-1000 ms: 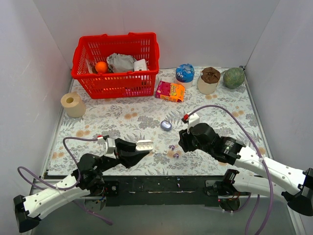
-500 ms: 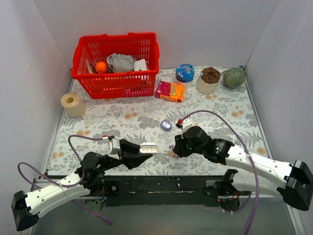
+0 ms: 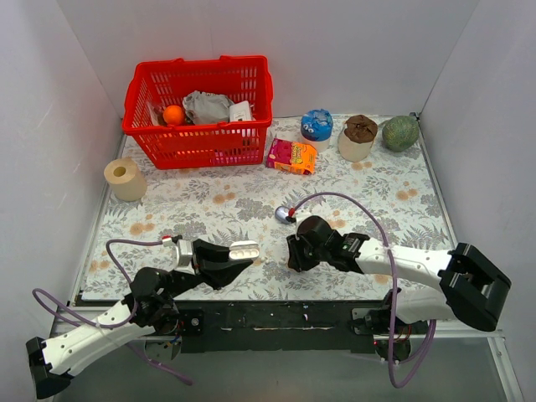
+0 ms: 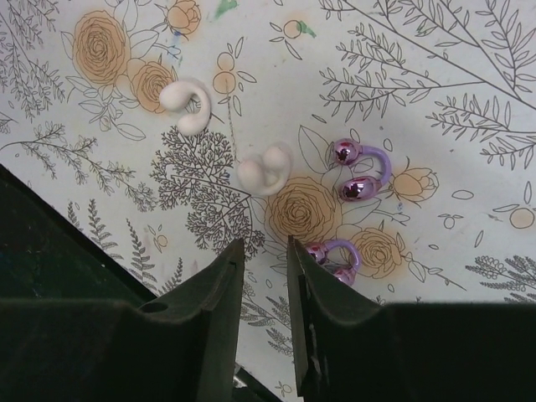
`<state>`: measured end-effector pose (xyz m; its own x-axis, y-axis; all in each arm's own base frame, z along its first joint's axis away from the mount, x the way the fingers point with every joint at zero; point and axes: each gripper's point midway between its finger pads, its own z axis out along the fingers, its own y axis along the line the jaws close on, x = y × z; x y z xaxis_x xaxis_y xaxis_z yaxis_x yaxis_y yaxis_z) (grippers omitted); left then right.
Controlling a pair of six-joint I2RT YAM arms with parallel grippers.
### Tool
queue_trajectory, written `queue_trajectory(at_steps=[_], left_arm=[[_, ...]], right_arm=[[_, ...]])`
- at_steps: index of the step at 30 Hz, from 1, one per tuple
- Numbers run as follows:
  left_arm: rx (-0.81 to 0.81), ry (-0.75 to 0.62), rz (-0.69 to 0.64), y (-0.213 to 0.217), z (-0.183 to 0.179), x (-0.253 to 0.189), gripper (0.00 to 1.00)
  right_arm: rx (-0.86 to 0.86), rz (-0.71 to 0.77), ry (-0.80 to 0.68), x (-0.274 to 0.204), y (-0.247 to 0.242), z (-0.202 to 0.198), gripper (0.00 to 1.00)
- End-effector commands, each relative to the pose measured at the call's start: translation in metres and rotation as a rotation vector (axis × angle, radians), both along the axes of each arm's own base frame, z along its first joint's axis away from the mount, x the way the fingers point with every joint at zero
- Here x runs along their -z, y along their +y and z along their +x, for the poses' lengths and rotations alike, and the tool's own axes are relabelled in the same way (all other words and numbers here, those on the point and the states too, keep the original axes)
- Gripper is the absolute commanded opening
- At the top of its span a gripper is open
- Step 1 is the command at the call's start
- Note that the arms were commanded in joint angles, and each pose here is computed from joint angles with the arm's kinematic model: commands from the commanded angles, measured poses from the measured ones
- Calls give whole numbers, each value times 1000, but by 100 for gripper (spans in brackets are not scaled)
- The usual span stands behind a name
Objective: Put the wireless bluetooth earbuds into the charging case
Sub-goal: Pick up the earbud from the center of the board.
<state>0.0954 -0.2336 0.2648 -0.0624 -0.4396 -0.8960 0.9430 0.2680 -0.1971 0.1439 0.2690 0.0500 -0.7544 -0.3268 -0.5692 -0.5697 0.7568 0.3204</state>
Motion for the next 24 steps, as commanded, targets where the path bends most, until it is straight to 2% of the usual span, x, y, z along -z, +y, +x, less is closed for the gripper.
queue_trajectory(at_steps=[1, 17, 24], left_arm=[[-21, 13, 18, 1, 4, 3, 0], [-28, 18, 22, 3, 4, 2, 0], [-26, 24, 31, 2, 5, 4, 0]], right_arm=[[34, 100, -27, -22, 27, 16, 35], [161, -2, 4, 4, 18, 35, 35], [162, -9, 14, 9, 18, 36, 41]])
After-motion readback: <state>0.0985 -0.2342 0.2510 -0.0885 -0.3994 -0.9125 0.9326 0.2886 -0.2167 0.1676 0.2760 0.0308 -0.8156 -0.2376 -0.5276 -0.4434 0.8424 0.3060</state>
